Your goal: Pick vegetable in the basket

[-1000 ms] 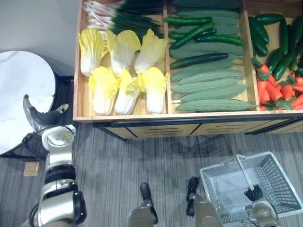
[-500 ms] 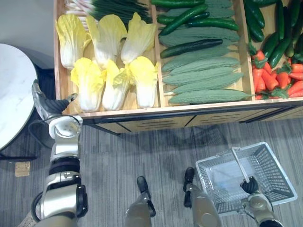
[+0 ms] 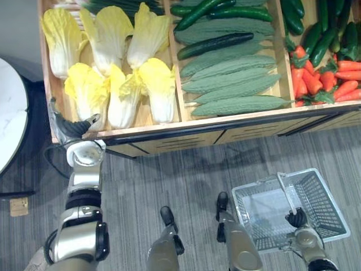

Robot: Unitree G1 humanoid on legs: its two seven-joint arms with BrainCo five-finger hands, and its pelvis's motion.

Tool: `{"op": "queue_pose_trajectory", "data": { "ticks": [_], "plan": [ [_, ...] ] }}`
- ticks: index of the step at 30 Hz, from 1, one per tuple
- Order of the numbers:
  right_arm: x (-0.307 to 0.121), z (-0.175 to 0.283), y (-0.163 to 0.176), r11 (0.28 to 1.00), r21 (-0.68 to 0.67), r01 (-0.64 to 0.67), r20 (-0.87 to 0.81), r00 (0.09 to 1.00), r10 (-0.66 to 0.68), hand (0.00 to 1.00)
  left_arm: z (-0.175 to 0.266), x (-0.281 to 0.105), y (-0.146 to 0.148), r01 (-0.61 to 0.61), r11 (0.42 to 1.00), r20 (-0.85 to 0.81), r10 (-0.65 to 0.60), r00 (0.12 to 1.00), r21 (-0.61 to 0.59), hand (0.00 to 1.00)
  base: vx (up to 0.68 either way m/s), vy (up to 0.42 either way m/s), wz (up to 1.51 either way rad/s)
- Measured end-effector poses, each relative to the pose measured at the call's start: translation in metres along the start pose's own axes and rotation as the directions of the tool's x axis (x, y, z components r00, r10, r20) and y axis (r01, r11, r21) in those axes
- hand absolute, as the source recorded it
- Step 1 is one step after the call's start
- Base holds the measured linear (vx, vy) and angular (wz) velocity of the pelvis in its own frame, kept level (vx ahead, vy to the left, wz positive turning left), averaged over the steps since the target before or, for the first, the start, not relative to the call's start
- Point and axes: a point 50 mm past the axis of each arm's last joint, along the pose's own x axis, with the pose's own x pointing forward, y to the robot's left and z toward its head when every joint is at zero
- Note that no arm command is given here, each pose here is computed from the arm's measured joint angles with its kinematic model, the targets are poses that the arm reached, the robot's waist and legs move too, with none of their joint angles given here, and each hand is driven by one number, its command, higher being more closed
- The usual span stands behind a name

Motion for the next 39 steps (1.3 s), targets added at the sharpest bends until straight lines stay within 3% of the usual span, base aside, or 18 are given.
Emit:
{"op": "queue_pose_trajectory", "data": {
  "ticks": [14,24,25,39],
  "plan": [
    [0.001,0.004,-0.001,1.000,-0.006,0.005,0.018,1.000,-0.005,1.00,0.004,0.007,-0.008,-0.001,1.000,-0.037,0.000,0.999,-0.014,0.00,0.02,-0.003,-0.03],
    [0.004,0.017,0.000,1.000,-0.008,0.021,0.059,0.998,-0.020,1.00,0.048,0.016,-0.030,0.038,0.997,0.030,-0.036,0.999,-0.063,0.00,0.03,0.012,0.17],
    [0.004,0.018,0.000,1.000,-0.009,0.020,0.063,0.998,-0.020,1.00,0.049,0.016,-0.031,0.040,0.997,0.033,-0.038,0.999,-0.064,1.00,0.05,0.018,0.16],
    [0.009,0.045,0.005,0.999,-0.037,-0.002,0.161,0.987,0.008,1.00,0.070,0.019,-0.041,0.091,0.996,0.100,-0.089,0.991,-0.016,1.00,0.02,0.008,0.05]
  ]
}}
